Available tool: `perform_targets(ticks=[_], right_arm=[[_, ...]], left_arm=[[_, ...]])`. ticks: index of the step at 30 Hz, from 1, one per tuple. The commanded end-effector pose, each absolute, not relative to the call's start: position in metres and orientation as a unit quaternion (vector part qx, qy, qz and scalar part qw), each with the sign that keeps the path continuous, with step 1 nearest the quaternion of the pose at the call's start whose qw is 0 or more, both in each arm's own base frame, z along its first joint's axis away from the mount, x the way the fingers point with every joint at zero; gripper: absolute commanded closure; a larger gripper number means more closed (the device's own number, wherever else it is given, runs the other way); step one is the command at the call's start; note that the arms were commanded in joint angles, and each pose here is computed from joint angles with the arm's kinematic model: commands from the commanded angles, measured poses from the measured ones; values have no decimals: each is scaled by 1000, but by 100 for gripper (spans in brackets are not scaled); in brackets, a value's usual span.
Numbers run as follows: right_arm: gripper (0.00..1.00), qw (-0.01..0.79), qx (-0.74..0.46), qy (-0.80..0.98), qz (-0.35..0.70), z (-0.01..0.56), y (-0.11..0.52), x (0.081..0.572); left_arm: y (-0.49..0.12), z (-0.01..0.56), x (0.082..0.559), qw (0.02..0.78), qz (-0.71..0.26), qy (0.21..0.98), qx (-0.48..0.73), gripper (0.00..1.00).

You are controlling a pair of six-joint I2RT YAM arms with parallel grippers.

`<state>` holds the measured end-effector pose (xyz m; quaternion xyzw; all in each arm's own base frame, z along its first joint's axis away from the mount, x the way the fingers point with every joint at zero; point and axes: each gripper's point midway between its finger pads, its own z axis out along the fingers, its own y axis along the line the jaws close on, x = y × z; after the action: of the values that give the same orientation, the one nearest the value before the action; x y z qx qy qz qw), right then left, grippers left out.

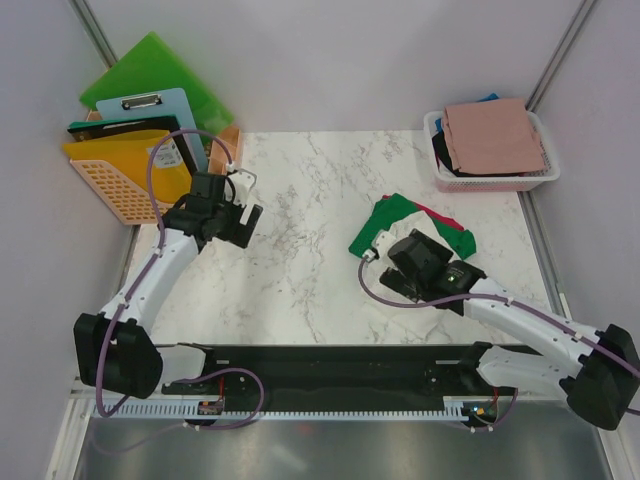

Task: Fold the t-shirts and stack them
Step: Neatly place the folded tshirt to the corner

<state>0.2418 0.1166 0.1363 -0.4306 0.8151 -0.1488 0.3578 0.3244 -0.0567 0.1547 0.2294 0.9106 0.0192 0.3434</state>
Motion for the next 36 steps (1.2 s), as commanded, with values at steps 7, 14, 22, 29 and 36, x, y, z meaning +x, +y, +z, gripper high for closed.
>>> perform_targets(ticks=[7, 14, 22, 29, 36], right_arm=[[4, 352, -461, 791, -194, 138, 64, 232], [7, 326, -529, 773, -126, 141, 63, 191], [2, 335, -466, 783, -241, 129, 27, 207], [2, 397, -501, 746, -186, 139, 40, 196], [2, 342, -587, 730, -70, 153, 57, 149]], left_arm=[[-40, 170, 341, 390, 75, 888, 231, 0], [-39, 164, 347, 386, 81, 890, 230, 0], [-42, 176, 341, 419, 73, 875, 231, 0], [-21, 175, 338, 424, 128, 870, 216, 0], [-19, 166, 342, 409, 134, 876, 218, 0]])
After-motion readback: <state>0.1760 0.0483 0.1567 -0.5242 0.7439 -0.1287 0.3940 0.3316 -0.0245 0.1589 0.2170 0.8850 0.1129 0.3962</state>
